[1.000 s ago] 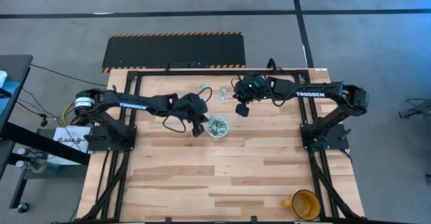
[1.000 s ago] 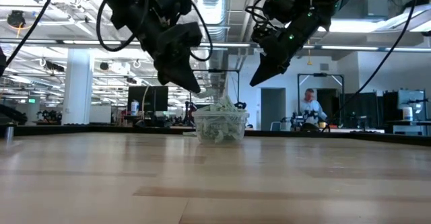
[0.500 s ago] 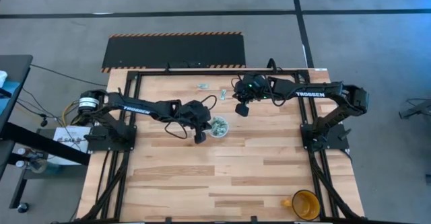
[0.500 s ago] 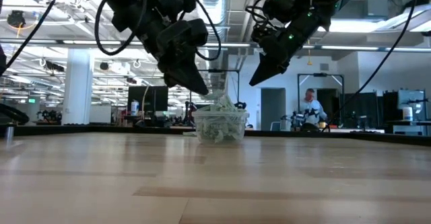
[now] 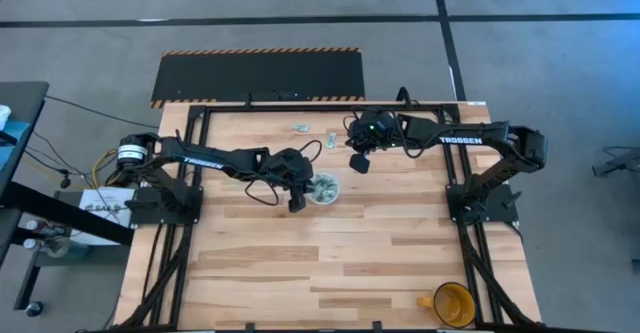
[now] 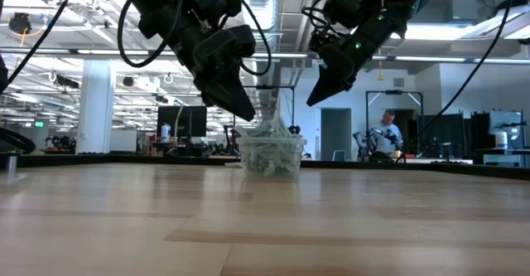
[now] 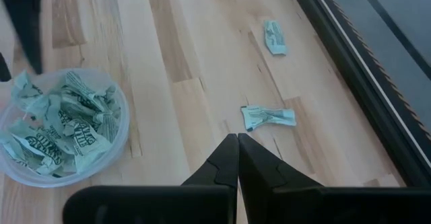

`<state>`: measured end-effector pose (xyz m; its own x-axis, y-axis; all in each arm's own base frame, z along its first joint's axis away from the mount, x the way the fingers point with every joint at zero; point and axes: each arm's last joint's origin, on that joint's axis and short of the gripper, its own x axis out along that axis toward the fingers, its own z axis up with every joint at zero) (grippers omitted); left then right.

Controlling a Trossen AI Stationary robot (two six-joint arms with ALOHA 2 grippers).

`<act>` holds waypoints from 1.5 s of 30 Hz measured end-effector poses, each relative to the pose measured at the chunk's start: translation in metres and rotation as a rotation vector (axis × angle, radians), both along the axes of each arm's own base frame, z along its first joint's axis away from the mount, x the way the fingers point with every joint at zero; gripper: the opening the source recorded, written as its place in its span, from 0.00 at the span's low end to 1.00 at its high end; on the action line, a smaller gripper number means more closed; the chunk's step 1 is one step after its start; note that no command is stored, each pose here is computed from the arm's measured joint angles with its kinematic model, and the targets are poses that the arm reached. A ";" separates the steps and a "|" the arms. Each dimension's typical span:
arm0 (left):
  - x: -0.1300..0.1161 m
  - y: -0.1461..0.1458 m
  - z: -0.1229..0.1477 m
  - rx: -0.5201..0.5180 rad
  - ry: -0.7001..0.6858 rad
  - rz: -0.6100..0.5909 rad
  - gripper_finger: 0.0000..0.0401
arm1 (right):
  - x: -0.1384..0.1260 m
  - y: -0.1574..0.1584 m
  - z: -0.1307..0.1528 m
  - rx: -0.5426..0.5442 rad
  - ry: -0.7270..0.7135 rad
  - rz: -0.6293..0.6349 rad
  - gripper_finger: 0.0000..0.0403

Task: Pick and place Stevia / Truvia into bins
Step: Put the green stevia packet into the transparent container

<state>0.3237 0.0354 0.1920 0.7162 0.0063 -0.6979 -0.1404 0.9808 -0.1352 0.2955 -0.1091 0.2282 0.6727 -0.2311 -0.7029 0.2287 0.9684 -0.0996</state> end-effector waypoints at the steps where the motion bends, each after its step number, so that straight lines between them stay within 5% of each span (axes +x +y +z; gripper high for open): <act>1: 0.000 0.001 0.001 0.011 0.002 0.013 0.23 | 0.000 0.000 0.000 0.000 0.000 0.000 0.00; 7: 0.006 0.029 0.029 0.167 0.038 0.062 0.39 | 0.000 0.000 0.000 0.001 0.001 0.002 0.00; 14: -0.013 0.104 0.031 0.259 -0.008 0.119 0.42 | -0.003 0.002 -0.006 0.017 0.039 0.004 0.00; 25: -0.058 0.174 0.003 0.224 0.004 0.236 0.40 | -0.017 0.004 -0.040 0.022 0.035 -0.012 0.00; 33: -0.043 0.204 -0.031 0.210 0.110 0.186 0.40 | -0.010 0.012 -0.036 0.001 -0.018 0.022 0.00; 45: -0.020 0.240 -0.044 0.117 0.307 0.099 0.40 | -0.007 0.016 -0.035 -0.011 -0.031 0.039 0.00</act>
<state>0.3036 0.2749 0.1484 0.4644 0.1582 -0.8714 -0.2522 0.9668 0.0411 0.2881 -0.0936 0.1929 0.7029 -0.2121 -0.6789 0.1943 0.9755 -0.1036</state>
